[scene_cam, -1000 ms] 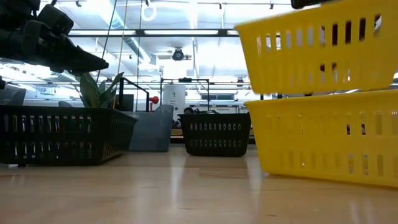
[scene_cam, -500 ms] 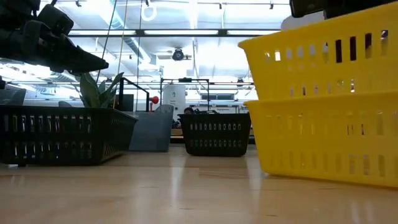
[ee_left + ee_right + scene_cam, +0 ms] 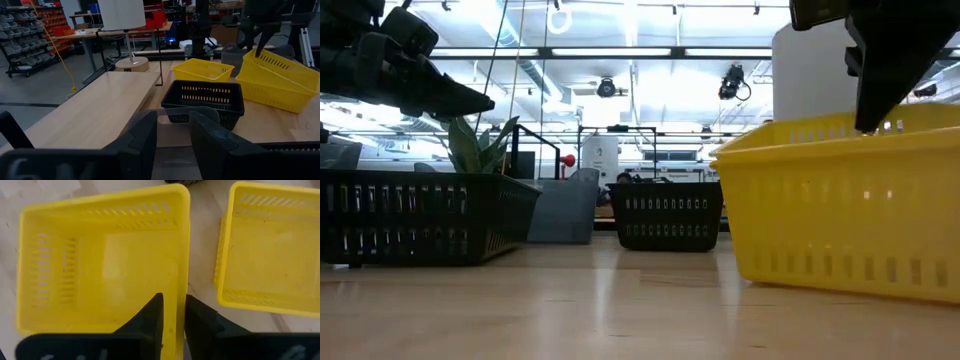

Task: Stack baskets on shelf by color
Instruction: Stack the bottom yellow bin on top of the middle yellow bin, then stack the top yellow bin on top of the bottom yellow bin

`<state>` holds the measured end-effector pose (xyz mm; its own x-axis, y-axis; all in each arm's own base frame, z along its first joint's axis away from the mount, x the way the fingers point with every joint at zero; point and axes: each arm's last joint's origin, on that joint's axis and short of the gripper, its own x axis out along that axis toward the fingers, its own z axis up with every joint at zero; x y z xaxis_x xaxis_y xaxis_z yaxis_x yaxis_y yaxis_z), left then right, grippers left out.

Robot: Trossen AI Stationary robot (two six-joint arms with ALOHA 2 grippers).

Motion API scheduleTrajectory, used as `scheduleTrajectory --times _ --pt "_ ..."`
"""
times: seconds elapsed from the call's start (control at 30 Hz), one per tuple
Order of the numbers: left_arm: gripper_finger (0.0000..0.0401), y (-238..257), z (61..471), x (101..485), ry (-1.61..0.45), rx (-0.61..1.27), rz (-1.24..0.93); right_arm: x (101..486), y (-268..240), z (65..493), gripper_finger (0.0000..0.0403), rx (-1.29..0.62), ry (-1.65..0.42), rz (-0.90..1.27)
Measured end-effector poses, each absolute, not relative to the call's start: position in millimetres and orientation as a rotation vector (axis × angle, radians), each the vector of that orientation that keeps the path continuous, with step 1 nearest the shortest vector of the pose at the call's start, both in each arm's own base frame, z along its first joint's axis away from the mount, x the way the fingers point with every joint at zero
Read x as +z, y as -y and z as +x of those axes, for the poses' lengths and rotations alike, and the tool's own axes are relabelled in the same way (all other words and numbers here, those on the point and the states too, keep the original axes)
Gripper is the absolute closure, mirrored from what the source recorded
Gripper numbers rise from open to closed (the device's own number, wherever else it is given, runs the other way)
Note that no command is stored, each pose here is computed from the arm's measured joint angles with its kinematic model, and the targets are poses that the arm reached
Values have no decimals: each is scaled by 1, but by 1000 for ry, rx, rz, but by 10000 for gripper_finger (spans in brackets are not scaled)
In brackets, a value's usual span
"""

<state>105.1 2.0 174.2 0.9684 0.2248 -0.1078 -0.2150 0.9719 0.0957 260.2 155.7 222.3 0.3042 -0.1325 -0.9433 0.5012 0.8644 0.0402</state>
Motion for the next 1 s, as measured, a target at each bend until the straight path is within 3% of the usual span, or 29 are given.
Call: scheduleTrajectory --times 0.37,0.57,1.0 --pt "280 -2 105 174 -118 222 83 221 -137 263 320 -383 -1339 320" --pt "280 -2 105 174 -118 222 83 221 -119 261 321 -465 -1390 239" --pt "280 -2 105 174 -118 222 83 218 -95 287 295 -426 -1215 201"
